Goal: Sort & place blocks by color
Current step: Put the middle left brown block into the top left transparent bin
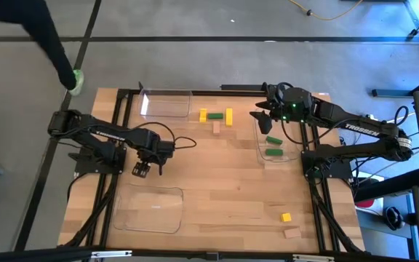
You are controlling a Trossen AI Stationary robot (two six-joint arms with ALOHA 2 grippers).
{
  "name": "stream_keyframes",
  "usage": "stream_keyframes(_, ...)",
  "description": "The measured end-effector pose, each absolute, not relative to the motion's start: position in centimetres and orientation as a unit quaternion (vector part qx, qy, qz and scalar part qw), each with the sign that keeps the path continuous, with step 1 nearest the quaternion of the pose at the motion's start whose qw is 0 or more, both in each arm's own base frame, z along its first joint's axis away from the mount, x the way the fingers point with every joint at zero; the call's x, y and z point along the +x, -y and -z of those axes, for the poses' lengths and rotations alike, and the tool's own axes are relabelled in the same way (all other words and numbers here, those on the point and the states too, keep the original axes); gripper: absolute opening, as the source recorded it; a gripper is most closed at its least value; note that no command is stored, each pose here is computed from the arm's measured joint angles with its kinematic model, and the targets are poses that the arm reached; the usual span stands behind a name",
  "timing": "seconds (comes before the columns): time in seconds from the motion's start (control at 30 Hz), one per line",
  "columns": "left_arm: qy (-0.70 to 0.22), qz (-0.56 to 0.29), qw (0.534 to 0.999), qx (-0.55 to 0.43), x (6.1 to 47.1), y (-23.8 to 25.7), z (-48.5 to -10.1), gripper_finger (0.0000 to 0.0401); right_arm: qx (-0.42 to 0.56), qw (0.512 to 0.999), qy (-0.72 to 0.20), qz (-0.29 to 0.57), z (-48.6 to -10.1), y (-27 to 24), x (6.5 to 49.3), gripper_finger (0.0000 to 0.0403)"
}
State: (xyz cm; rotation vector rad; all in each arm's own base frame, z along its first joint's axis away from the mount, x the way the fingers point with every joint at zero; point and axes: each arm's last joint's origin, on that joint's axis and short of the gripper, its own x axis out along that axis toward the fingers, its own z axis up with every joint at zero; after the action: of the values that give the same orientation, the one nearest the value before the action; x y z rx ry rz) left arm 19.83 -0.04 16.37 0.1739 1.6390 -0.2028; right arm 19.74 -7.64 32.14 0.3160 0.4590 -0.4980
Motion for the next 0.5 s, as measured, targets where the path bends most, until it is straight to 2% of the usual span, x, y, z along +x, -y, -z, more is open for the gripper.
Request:
stream_keyframes(0.3, -0.762, 0.092, 0.636, 0.083, 20.4, 0.0, -14.4, 0.0261, 0.153, 0.931, -0.224, 0.243, -32.1, 7.6, 19.7, 0.0241)
stream_keyframes(0.5, -0.766, 0.099, 0.631, 0.073, 20.8, 0.0, -13.6, 0.0261, 0.153, 0.931, -0.225, 0.243, -32.1, 7.6, 19.7, 0.0241)
